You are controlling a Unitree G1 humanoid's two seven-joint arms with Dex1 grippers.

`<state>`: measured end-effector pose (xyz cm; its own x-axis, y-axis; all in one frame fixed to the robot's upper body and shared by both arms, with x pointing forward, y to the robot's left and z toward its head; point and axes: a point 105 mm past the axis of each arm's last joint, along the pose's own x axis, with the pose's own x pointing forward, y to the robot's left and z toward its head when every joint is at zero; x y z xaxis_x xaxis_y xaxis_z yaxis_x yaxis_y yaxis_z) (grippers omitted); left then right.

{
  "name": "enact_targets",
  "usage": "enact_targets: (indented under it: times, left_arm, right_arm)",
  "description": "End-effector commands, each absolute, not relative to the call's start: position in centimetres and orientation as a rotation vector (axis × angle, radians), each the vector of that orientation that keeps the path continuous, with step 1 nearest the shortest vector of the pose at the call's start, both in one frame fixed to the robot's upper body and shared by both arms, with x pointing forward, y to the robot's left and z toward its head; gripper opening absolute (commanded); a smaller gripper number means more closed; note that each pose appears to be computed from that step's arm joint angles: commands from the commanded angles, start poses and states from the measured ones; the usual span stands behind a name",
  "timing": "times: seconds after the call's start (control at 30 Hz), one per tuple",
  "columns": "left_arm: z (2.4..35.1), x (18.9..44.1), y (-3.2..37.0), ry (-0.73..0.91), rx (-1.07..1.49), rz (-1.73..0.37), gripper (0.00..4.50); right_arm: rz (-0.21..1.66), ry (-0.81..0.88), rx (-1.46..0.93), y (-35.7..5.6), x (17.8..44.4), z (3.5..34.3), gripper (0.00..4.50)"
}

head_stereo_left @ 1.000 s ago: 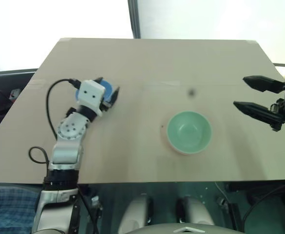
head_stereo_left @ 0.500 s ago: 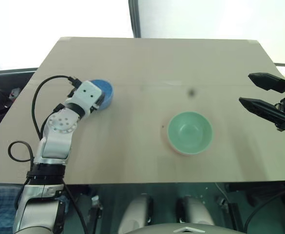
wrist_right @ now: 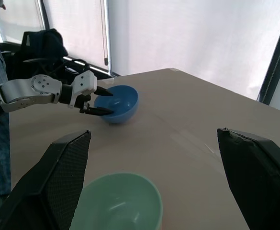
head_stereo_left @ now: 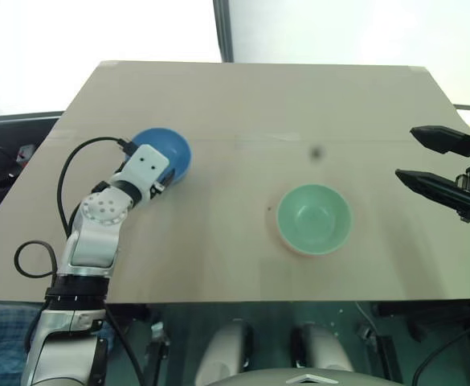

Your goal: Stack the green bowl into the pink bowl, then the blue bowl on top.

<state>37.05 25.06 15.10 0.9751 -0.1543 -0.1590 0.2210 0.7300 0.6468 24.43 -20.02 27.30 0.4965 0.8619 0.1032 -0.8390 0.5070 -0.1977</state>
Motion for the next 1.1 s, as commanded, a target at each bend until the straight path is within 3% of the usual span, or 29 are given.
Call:
enact_targets:
  times: [0.03, 0.37, 0.93, 1.1]
  left_arm:
    - [17.4, 37.2, 23.9, -0.011, 0.724, -0.218, 3.29]
    - [18.9, 37.1, 21.6, -0.123, 0.66, -0.29, 3.29]
    - [14.7, 37.3, 24.9, 0.124, 0.718, -0.246, 3.29]
    - [14.4, 37.4, 25.2, 0.142, 0.708, -0.247, 1.75]
  right_arm:
    - [1.013, -0.258, -0.175, -20.5, 23.9, 28.8, 4.43]
    - [0.999, -0.25, -0.166, -20.5, 24.0, 28.4, 4.43]
    - [1.005, -0.236, -0.169, -20.2, 24.2, 28.1, 4.43]
    - [1.0, -0.235, -0.17, -20.3, 24.1, 28.0, 4.5]
